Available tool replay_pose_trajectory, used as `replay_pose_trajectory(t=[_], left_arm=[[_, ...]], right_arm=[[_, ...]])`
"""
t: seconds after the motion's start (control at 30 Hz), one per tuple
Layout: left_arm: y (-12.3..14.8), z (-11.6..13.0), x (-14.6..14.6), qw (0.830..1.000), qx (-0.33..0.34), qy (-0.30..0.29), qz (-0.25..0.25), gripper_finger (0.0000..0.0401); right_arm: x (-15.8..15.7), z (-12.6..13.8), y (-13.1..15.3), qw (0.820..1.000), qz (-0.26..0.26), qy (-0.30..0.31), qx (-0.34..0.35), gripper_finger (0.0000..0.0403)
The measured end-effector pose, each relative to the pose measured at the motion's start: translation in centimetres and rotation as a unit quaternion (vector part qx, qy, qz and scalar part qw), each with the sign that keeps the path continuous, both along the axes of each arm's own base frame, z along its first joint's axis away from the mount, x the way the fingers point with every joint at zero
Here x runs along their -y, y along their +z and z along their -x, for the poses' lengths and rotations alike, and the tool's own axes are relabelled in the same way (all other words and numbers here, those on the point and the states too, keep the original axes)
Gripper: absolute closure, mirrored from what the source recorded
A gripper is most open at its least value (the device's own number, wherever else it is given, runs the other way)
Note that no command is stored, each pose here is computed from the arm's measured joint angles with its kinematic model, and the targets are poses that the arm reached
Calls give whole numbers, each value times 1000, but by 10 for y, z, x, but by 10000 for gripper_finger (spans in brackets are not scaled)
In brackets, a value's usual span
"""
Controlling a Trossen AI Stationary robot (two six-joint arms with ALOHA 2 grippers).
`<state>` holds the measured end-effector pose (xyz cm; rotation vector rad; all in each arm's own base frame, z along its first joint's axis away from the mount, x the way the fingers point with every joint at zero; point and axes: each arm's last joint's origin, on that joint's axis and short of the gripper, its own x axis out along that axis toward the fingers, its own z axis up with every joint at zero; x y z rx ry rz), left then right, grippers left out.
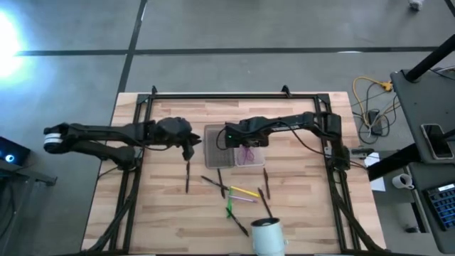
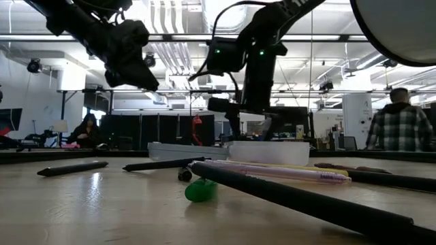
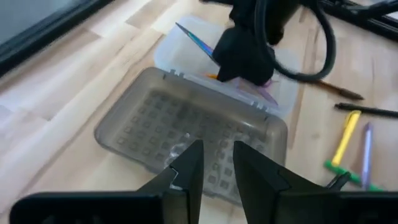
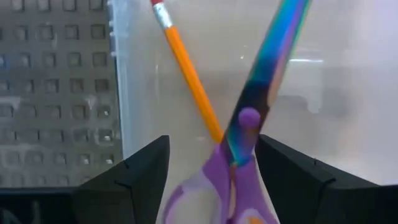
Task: Pick & place school supplies into a supply box
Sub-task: Put the purple scissors into the gray supply box
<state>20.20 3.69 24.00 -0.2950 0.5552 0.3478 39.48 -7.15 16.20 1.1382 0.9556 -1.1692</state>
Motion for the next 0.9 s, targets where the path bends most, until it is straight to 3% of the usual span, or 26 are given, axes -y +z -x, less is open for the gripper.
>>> replay_pose_trajectory(t=[0.27,0.57,0.9], left_arm=[[-1,5,-6,1000,-16,10,-5,330],[0,5,-8,1000,-14,16,-5,330],[-1,5,-8,1000,-15,16,-5,330]], right_arm=[[0,13,2,992,4,-96,-79,246],[0,16,2,989,5,-117,-89,327],[0,17,-4,991,17,-82,-108,331]])
